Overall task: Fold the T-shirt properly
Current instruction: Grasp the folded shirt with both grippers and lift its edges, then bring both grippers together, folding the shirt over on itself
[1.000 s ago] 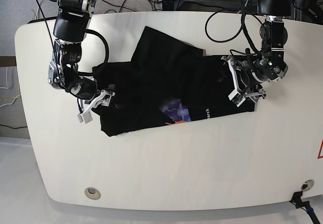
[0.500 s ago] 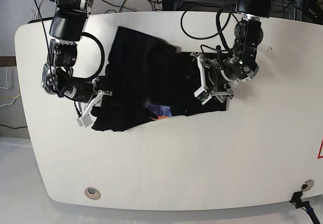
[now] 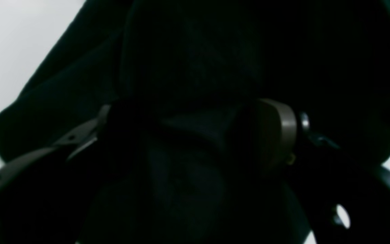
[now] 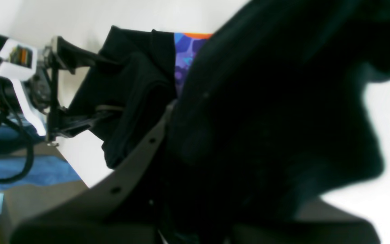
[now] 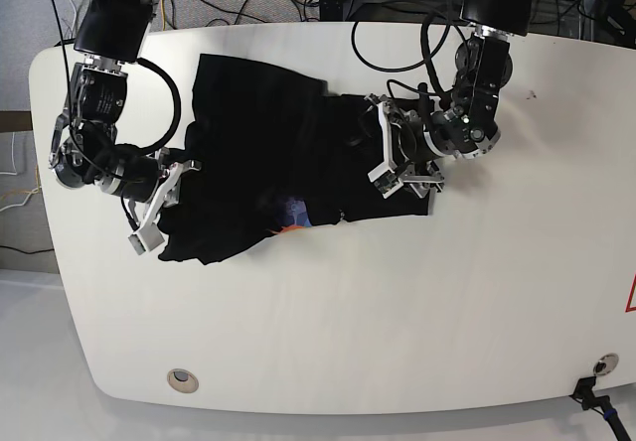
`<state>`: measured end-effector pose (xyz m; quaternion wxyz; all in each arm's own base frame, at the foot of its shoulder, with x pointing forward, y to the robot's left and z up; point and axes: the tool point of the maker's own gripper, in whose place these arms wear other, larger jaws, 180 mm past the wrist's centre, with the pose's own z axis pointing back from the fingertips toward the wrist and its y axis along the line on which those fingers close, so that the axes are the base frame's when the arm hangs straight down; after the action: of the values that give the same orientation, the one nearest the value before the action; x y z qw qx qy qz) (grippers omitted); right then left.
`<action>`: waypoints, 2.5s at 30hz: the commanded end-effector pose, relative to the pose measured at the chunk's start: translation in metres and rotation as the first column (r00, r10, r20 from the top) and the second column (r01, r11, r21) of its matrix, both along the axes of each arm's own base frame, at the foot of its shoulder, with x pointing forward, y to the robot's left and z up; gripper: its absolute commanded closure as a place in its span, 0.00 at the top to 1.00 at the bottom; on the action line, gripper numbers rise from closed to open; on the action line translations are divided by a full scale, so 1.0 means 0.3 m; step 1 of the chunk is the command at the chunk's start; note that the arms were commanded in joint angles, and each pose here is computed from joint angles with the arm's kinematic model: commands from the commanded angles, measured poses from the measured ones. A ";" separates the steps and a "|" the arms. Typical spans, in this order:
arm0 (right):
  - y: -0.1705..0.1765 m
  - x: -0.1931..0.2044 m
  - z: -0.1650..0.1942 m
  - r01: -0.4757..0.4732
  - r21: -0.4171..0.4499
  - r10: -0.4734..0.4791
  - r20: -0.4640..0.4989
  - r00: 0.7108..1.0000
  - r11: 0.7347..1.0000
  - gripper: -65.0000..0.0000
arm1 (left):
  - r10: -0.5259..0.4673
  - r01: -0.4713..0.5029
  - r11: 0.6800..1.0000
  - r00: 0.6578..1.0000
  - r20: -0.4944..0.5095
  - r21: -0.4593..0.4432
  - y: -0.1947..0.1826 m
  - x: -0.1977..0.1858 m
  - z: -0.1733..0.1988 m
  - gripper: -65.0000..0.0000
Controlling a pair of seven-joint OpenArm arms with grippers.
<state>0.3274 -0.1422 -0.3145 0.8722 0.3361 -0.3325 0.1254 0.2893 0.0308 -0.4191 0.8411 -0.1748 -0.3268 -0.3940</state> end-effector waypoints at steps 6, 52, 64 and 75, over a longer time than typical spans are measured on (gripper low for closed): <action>0.050 -0.046 0.084 -0.037 0.137 0.027 0.073 0.997 0.990 0.00 | 0.063 -0.057 0.995 0.995 -0.076 0.077 0.108 -0.017 -0.077 0.73; 0.575 -0.116 0.136 -0.208 0.385 0.183 0.102 0.978 0.899 0.00 | 0.431 -0.435 0.901 0.895 0.111 0.007 0.496 0.073 0.163 0.74; 0.642 -0.120 0.134 -0.227 0.426 0.201 0.105 0.974 0.876 0.00 | 0.390 -0.391 0.920 0.920 -0.034 -0.022 0.410 0.019 0.031 0.73; 0.733 -0.108 0.139 -0.252 0.477 0.244 0.079 0.967 0.842 0.00 | 0.365 -0.366 0.930 0.930 -0.041 -0.021 0.377 0.012 0.023 0.52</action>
<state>0.2878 0.0709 -0.2935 0.7563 0.5662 -0.2938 0.1452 0.2887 0.1403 -0.4167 0.9046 -0.1395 -0.3396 -0.2166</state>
